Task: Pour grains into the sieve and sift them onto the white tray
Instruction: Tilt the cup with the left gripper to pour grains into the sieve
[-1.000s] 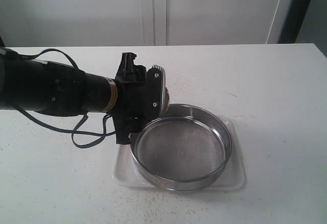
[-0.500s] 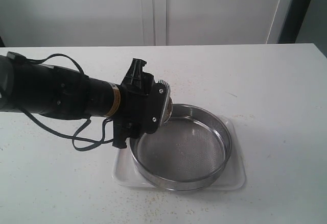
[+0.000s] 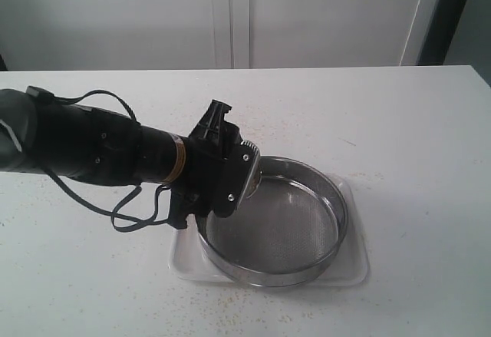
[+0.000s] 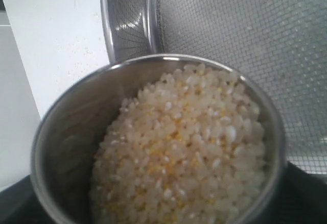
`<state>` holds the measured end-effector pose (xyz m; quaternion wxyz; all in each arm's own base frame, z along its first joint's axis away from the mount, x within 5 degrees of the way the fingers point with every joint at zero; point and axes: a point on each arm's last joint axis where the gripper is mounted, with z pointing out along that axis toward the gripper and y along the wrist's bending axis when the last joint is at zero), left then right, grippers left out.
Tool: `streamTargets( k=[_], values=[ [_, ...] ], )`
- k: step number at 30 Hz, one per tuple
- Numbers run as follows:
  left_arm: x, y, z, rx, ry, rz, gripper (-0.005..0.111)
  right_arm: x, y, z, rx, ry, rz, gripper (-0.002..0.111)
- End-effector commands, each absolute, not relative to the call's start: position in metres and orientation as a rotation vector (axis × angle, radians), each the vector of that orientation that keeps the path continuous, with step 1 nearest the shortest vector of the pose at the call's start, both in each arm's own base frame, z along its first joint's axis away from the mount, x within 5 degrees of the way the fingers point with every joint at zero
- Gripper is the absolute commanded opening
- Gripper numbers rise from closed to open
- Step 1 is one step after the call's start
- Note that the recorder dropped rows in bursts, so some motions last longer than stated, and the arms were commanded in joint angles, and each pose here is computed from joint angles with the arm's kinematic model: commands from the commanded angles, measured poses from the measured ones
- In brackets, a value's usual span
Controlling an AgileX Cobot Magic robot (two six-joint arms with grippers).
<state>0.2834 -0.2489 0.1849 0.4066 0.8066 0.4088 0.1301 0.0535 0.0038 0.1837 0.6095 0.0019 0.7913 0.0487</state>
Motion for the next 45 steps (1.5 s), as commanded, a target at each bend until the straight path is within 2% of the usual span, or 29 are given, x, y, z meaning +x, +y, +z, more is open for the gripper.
streamTargets(
  k=[1,12,20,45],
  values=[
    [0.289,-0.257,0.201,1.991,0.992,0.34,0.0,0.054,0.003,0.183,0.008,1.82,0.107,0.0],
    [0.295,-0.258,0.206,1.978,1.006,0.386,0.0,0.054,0.003,0.183,0.008,1.82,0.107,0.0],
    [0.284,-0.269,0.203,2.086,0.872,0.501,0.0,0.054,0.003,0.183,0.008,1.82,0.107,0.0],
    [0.287,-0.263,0.203,2.109,0.898,0.58,0.0,0.054,0.003,0.183,0.008,1.82,0.107,0.0]
  ],
)
